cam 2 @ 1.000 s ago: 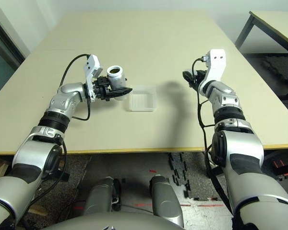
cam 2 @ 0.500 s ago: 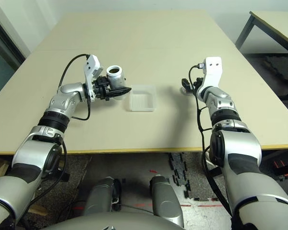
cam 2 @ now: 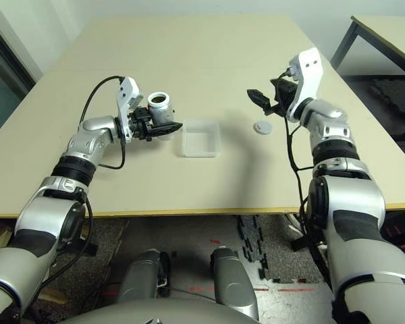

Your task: Pour the medicine from the bottle into the box.

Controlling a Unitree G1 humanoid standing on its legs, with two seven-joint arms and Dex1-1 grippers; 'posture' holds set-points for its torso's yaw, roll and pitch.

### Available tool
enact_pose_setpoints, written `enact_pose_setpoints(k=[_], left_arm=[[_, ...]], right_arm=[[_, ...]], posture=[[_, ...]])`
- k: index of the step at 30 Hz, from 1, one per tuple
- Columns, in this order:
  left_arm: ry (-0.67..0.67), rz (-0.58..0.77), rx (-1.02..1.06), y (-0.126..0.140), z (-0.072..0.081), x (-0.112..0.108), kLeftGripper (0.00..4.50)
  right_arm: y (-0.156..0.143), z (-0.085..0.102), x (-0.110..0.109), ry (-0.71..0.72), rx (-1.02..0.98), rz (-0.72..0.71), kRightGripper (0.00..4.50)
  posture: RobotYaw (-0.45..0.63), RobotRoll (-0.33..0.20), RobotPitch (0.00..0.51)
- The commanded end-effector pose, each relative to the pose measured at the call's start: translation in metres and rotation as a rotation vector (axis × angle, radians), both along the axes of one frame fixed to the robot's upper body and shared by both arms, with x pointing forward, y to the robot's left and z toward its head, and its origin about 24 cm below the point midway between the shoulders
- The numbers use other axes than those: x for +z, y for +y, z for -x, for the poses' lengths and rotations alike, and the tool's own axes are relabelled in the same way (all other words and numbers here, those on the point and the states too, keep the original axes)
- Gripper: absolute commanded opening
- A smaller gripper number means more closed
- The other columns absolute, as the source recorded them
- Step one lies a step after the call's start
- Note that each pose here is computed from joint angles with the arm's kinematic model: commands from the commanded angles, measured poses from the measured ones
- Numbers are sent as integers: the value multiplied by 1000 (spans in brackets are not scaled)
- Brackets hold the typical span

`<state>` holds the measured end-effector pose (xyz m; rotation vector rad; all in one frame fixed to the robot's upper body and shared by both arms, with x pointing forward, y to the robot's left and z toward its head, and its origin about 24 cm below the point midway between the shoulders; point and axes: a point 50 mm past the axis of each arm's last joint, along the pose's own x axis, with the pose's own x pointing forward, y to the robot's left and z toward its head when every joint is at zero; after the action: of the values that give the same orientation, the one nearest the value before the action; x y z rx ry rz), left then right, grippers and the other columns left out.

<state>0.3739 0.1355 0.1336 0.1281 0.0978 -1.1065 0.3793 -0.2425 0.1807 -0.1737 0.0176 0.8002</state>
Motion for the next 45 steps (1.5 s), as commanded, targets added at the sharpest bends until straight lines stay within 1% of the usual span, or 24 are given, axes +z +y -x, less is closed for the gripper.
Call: enact_pose_setpoints(k=[1, 4, 7, 9, 12, 14, 16, 21, 28, 31, 32, 33, 34, 36, 38, 39, 40, 41, 42, 43, 44, 45], left_arm=[[-13, -17, 0, 1, -2, 3, 2679], [-13, -19, -2, 1, -2, 3, 2679], [-13, -22, -1, 2, -2, 3, 2679], [-14, -25, 2, 3, -2, 3, 2679], [-15, -31, 6, 5, -2, 3, 2679], [-15, -34, 8, 6, -2, 3, 2679], [-14, -39, 10, 7, -2, 3, 2679], [-13, -52, 11, 9, -3, 3, 2679], [-14, -74, 14, 10, -4, 5, 2679], [-31, -119, 26, 10, -6, 6, 2679], [-49, -168, 43, 10, -8, 5, 2679], [-102, -254, 55, 10, -9, 4, 2679], [-132, -304, 68, 10, -11, 4, 2679], [-181, -368, 103, 7, -16, 7, 2679], [-299, -509, 126, 1, -21, 11, 2679], [-380, -590, 156, -1, -24, 13, 2679], [-500, -706, 164, -5, -27, 17, 2679], [-608, -789, 161, -10, -29, 21, 2679], [-733, -867, 176, -17, -31, 26, 2679], [-876, -974, 172, -24, -34, 31, 2679], [-1005, -1060, 127, -34, -34, 34, 2679], [-1077, -1090, 126, -42, -36, 37, 2679]], right_arm=[[-5, 15, 2, 31, 190, 96, 4500], [-8, 28, 2, 56, 326, 166, 4500], [-11, 38, 4, 78, 416, 196, 4500], [-14, 43, 4, 86, 446, 221, 4500], [-16, 48, 4, 107, 474, 200, 4500], [-15, 48, 4, 115, 472, 158, 4500], [-14, 48, 3, 120, 469, 146, 4500], [-11, 48, -2, 142, 457, 142, 4500], [-10, 47, -9, 170, 443, 179, 4500], [-11, 47, -10, 173, 431, 194, 4500], [-11, 46, -11, 174, 427, 195, 4500], [-11, 46, -11, 176, 425, 196, 4500], [-11, 46, -12, 177, 423, 196, 4500], [-10, 46, -13, 178, 418, 195, 4500], [-10, 46, -14, 180, 413, 194, 4500], [-10, 46, -15, 181, 411, 194, 4500], [-10, 46, -15, 182, 409, 192, 4500], [-10, 46, -15, 182, 408, 191, 4500], [-10, 46, -16, 183, 407, 188, 4500], [-9, 46, -16, 183, 406, 185, 4500], [-9, 45, -16, 183, 405, 181, 4500], [-8, 45, -16, 183, 405, 176, 4500]], posture=[[-182, 0, 53], [-182, 0, 53], [-182, 0, 53], [-179, 0, 53], [-176, 0, 49], [-175, 0, 47], [-174, 0, 45], [-172, 0, 43], [-173, 0, 43], [-175, 0, 43], [-175, 0, 43], [-175, 0, 43], [-176, 0, 44], [-177, 0, 45], [-177, 0, 45], [-178, 0, 46], [-178, 0, 46], [-176, 0, 47], [-174, 0, 49], [-171, 0, 50], [-169, 0, 52], [-167, 0, 53]])
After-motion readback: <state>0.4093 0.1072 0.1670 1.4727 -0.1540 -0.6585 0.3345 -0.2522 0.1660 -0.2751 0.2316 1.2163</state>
